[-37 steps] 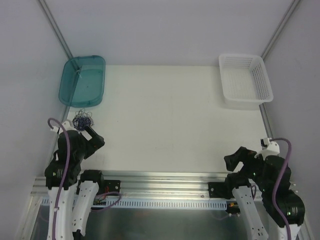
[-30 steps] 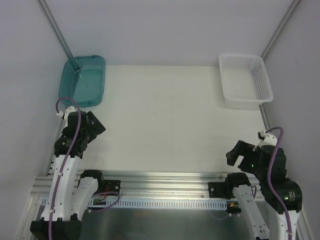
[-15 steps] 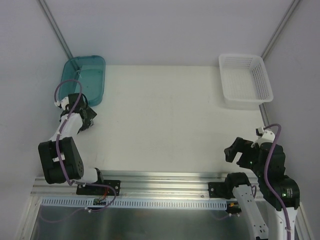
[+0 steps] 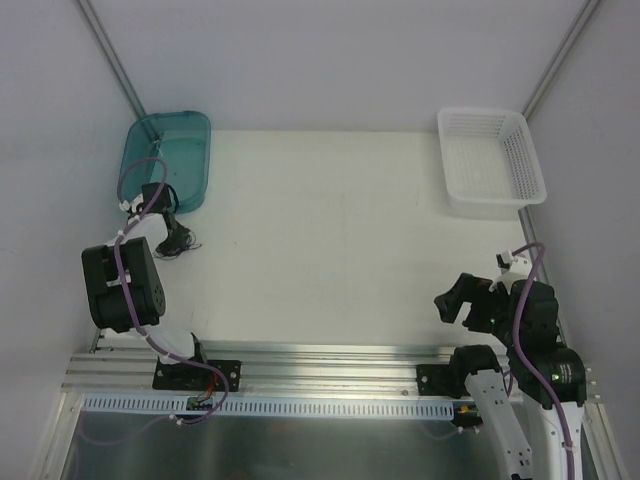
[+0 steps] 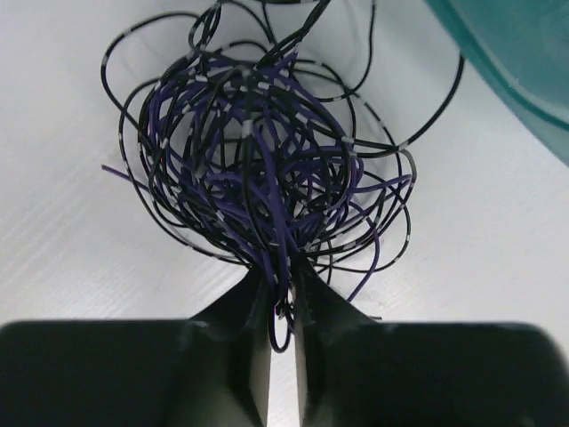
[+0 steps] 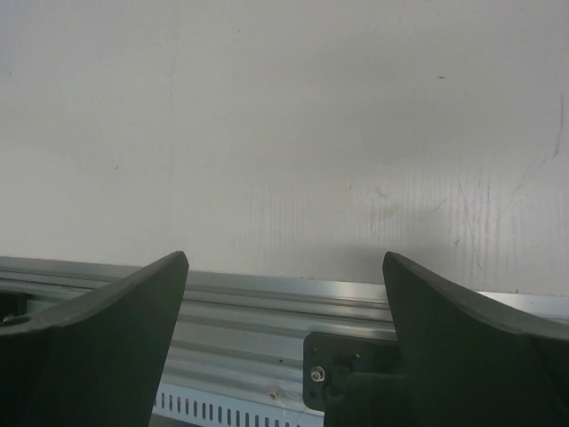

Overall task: Untangle the cables
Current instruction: Move the cable to the center of the board.

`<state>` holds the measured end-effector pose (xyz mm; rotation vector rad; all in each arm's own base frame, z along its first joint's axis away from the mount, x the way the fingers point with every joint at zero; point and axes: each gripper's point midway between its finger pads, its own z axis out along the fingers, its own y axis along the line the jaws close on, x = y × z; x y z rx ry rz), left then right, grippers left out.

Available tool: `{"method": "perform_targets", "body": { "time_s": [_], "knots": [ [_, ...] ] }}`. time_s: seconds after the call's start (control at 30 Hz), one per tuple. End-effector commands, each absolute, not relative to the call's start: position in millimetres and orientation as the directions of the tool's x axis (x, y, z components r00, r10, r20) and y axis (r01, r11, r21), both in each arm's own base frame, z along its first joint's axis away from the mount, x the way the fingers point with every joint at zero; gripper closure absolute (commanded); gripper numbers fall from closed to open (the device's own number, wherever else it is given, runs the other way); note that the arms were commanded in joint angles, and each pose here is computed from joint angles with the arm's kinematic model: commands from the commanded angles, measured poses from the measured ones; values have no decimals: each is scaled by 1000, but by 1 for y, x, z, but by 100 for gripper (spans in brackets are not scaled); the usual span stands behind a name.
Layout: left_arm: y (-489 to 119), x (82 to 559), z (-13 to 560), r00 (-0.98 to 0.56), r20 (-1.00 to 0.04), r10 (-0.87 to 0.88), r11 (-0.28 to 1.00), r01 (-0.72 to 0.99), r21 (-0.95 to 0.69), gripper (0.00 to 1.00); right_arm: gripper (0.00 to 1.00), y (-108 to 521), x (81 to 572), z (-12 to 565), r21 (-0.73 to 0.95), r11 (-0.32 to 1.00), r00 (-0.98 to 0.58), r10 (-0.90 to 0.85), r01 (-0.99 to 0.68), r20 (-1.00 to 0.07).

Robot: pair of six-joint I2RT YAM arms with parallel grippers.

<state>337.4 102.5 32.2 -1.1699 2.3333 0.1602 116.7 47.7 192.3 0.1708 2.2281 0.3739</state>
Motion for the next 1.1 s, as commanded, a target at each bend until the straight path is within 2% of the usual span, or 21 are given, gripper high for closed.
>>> {"method": "perform_targets", "body": {
  "time_s": [0.0,0.07,0.2,0.23,0.37,0.47,0.7,0.87,1.07],
  "knots": [
    [68,334,36,-534,-463,-707,669,-717,-195,100,3,68,129,199,399,913,-624,262,-87,-736],
    [48,326,34,-567,-439,-697,694,-688,-214,100,3,75,132,200,424,899,-627,267,-112,-732],
    [-11,318,51,-664,-478,-575,813,-527,-246,100,3,87,135,196,476,868,-649,282,-140,-707],
    [-44,314,52,-726,-484,-489,872,-423,-245,100,3,89,135,192,485,863,-658,284,-141,-697],
    [-119,291,61,-834,-482,-268,947,-137,-289,100,3,100,139,192,522,833,-665,285,-185,-690],
    [-176,262,64,-871,-491,-8,945,154,-288,100,3,107,144,190,548,812,-671,294,-200,-681],
    [-251,198,68,-750,-542,378,805,556,-208,98,3,132,160,175,603,765,-712,293,-225,-638],
    [-277,181,73,-713,-565,415,785,595,-174,97,1,165,167,162,544,787,-721,194,-290,-665],
    [-289,168,77,-768,-550,328,809,529,-256,98,19,205,174,149,500,795,-703,136,-343,-698]
  ]
}}
